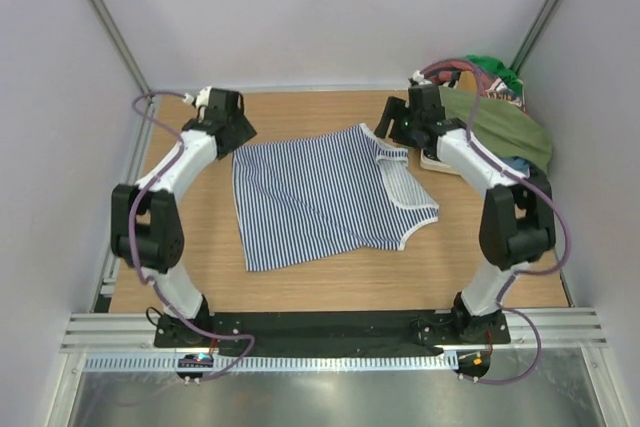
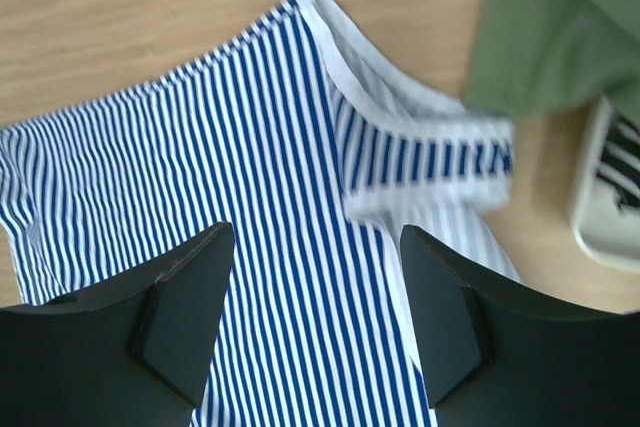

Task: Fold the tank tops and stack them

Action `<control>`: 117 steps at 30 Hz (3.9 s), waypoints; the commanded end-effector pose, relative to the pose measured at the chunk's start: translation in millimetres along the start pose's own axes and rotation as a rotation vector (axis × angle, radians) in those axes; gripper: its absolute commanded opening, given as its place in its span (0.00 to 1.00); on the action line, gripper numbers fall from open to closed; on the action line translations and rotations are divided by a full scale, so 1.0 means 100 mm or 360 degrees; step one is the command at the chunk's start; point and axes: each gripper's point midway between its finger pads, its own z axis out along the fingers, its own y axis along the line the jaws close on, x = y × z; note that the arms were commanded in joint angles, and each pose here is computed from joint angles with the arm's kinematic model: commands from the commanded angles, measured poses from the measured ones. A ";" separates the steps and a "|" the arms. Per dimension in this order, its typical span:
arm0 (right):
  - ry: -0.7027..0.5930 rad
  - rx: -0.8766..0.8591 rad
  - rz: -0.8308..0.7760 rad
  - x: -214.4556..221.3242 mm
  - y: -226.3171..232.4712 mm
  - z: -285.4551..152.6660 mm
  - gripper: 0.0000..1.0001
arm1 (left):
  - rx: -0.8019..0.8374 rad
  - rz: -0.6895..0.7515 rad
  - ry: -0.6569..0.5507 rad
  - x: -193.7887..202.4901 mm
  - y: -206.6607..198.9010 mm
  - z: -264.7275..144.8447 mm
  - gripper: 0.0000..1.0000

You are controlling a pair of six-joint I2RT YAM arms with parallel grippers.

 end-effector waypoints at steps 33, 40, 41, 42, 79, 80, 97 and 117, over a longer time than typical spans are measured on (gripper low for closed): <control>-0.0215 0.0300 0.0166 1.32 -1.03 -0.64 0.49 | 0.0083 0.0010 0.0509 2.04 1.24 -0.56 0.38; -0.0235 0.0301 0.0166 1.34 -1.05 -0.65 0.48 | 0.0022 0.0048 0.0504 2.07 1.33 -0.52 0.00; -0.0237 0.0295 0.0162 1.33 -1.04 -0.65 0.48 | 0.0005 0.0041 0.0480 2.04 1.36 -0.53 0.00; -0.0240 0.0295 0.0162 1.33 -1.04 -0.65 0.48 | -0.0012 0.0036 0.0443 1.98 1.38 -0.54 0.00; 0.0000 0.0163 0.0191 0.90 -0.48 0.35 0.41 | -0.0237 -0.0310 0.0221 1.20 2.14 -0.22 0.00; 0.0006 0.0166 0.0192 0.91 -0.49 0.38 0.40 | -0.0230 -0.0311 0.0214 1.19 2.13 -0.23 0.00; -0.0165 0.0716 0.0087 0.14 -0.96 0.20 0.14 | -0.0204 -0.0326 0.0178 1.18 2.12 -0.27 0.00; 0.0010 0.0368 0.0108 1.09 -0.76 -0.65 0.46 | -0.0162 -0.0321 0.0209 1.21 2.08 -0.27 0.00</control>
